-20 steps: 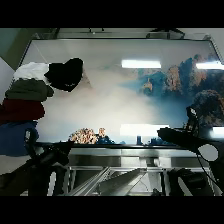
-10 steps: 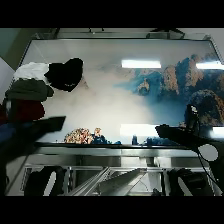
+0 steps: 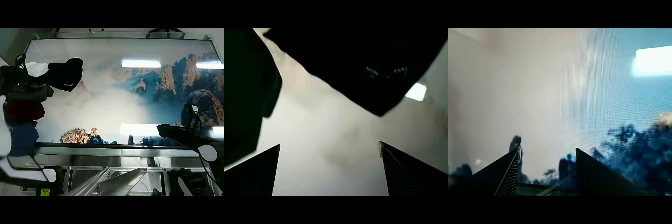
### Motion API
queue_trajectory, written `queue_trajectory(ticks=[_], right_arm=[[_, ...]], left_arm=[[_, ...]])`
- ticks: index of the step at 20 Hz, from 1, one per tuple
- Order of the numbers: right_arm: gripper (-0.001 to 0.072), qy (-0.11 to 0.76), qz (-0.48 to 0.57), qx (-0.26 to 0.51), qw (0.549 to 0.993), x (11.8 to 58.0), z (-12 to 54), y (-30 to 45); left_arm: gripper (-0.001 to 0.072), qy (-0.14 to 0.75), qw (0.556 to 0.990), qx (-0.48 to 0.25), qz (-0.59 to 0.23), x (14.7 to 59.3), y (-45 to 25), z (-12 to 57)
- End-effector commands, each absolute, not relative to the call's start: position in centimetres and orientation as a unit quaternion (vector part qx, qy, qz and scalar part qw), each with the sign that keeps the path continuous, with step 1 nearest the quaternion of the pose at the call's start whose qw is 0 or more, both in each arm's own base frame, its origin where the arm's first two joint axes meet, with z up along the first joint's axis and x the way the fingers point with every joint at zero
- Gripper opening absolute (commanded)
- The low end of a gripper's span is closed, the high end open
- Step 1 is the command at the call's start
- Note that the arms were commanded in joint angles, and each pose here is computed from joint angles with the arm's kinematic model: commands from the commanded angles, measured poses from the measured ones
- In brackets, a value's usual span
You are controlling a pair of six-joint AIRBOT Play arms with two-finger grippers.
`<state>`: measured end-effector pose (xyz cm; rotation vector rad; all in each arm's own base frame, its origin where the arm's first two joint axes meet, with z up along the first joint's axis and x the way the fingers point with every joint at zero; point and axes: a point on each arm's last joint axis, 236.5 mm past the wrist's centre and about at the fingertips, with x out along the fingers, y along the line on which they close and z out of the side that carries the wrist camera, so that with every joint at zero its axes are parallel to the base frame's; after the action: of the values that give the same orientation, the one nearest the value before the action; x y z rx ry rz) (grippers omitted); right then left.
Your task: Fold the shirts.
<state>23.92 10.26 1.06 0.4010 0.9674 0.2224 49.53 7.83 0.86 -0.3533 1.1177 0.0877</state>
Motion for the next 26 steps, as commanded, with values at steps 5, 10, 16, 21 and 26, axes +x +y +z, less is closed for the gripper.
queue_trajectory(ticks=[5,10,16,21,26], right_arm=[[0.0415,0.460,0.099,0.199,0.859,24.0,1.1,10.2],[0.0409,0.462,0.091,0.214,0.856,24.2,1.0,10.1],[0.0131,0.489,0.083,0.211,0.842,24.1,-0.6,10.2],[0.0103,0.497,0.101,0.182,0.843,23.8,-0.2,10.3],[0.0103,0.521,0.139,0.135,0.831,21.7,1.7,10.7]], left_arm=[[0.0688,0.498,0.859,-0.120,0.024,61.2,10.6,-7.0],[0.0157,0.487,0.865,-0.120,-0.013,63.0,7.5,-8.9],[0.0013,0.477,0.858,-0.167,-0.094,61.5,2.0,-1.4],[0.0014,0.421,0.837,-0.187,-0.295,55.2,-12.9,14.9],[0.0014,0.493,0.758,-0.128,-0.406,42.2,-25.7,15.5]])
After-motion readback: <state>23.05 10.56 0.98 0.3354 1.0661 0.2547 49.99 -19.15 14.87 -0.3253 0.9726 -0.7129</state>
